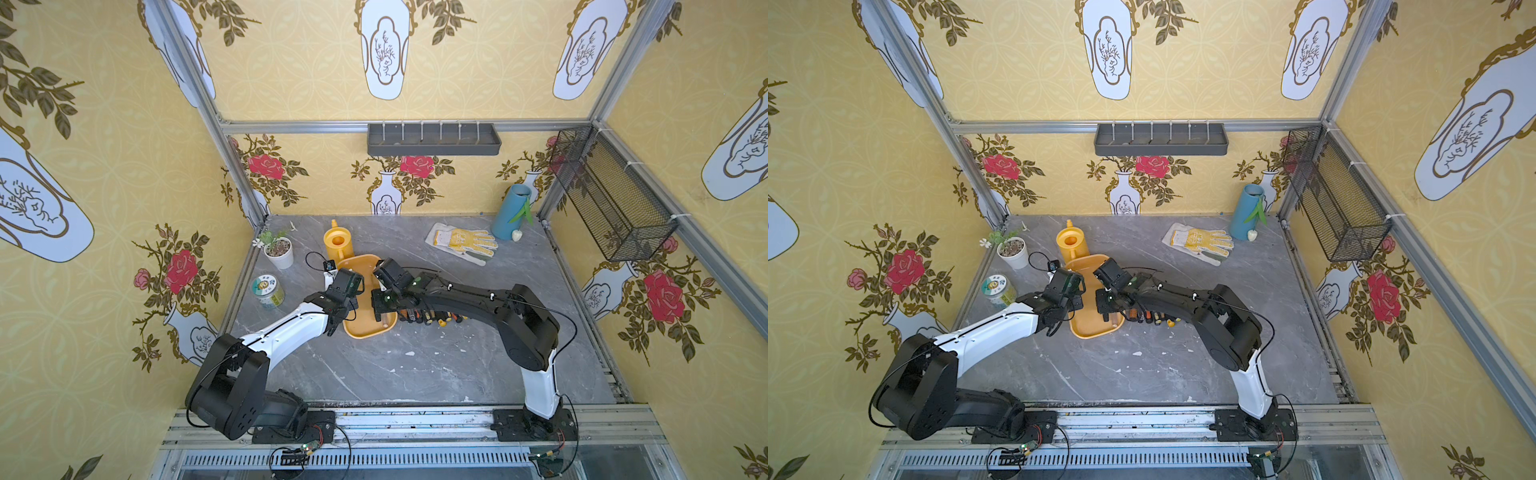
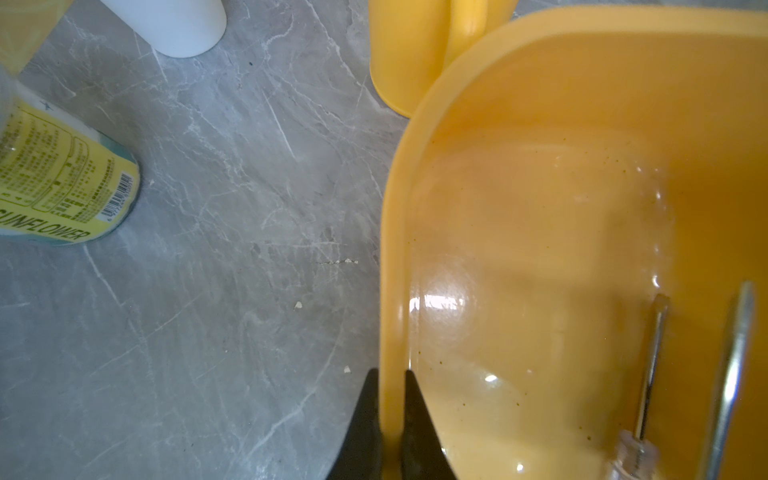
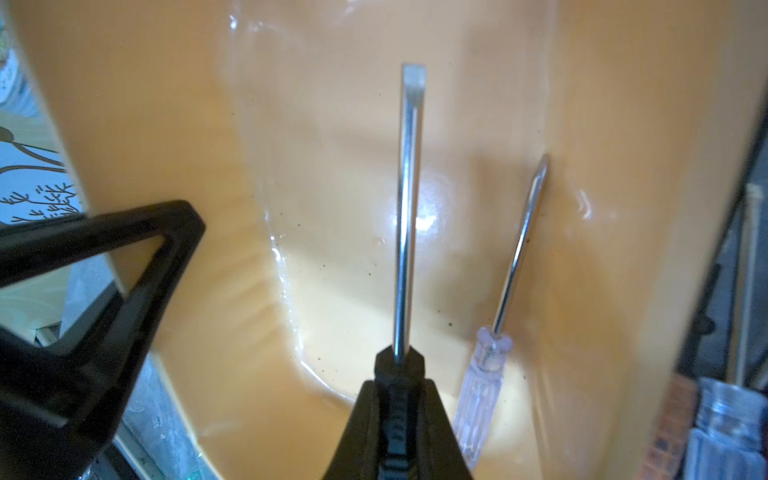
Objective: Take out the screwdriver from the storage box
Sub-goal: Pick up the screwdriver from the storage box, then place the screwdriver at the center of the board.
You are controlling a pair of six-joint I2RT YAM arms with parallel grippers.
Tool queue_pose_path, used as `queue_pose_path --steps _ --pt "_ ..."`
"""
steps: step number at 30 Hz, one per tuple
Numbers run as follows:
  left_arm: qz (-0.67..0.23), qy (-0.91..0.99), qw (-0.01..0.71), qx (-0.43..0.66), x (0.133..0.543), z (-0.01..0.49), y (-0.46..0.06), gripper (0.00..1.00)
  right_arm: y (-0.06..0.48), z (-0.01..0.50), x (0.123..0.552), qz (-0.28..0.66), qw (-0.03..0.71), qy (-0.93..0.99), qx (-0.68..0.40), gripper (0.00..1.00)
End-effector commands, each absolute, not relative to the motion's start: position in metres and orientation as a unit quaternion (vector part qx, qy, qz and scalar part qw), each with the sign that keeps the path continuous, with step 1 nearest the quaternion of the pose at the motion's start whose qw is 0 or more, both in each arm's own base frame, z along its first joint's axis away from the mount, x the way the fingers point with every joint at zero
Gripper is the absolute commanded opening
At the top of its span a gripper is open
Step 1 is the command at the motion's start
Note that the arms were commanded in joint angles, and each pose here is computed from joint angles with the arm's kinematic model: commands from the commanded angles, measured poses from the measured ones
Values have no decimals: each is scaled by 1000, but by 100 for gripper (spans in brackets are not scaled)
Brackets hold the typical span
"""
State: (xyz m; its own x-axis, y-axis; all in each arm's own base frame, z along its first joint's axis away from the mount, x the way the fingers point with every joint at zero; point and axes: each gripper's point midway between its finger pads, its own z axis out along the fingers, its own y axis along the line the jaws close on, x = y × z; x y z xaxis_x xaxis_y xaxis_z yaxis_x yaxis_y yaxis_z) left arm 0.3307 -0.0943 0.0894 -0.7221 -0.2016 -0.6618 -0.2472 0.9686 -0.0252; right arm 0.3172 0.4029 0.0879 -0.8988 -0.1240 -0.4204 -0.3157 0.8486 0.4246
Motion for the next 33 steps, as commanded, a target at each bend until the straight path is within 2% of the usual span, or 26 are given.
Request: queue_pose_path --steps 1,8,15,23,33 --pt "38 929 350 -118 328 87 -92 0 401 106 328 260 233 929 -125 0" --pt "40 927 352 -120 327 89 -90 0 379 145 339 264 279 914 -128 0" --pt "37 925 357 -122 328 93 -91 0 342 162 350 248 296 915 -113 0" --pt "31 925 359 -123 328 97 -92 0 298 143 351 174 252 945 -114 0" --pt "31 925 360 -122 330 99 -93 0 282 111 340 126 178 968 -127 0"
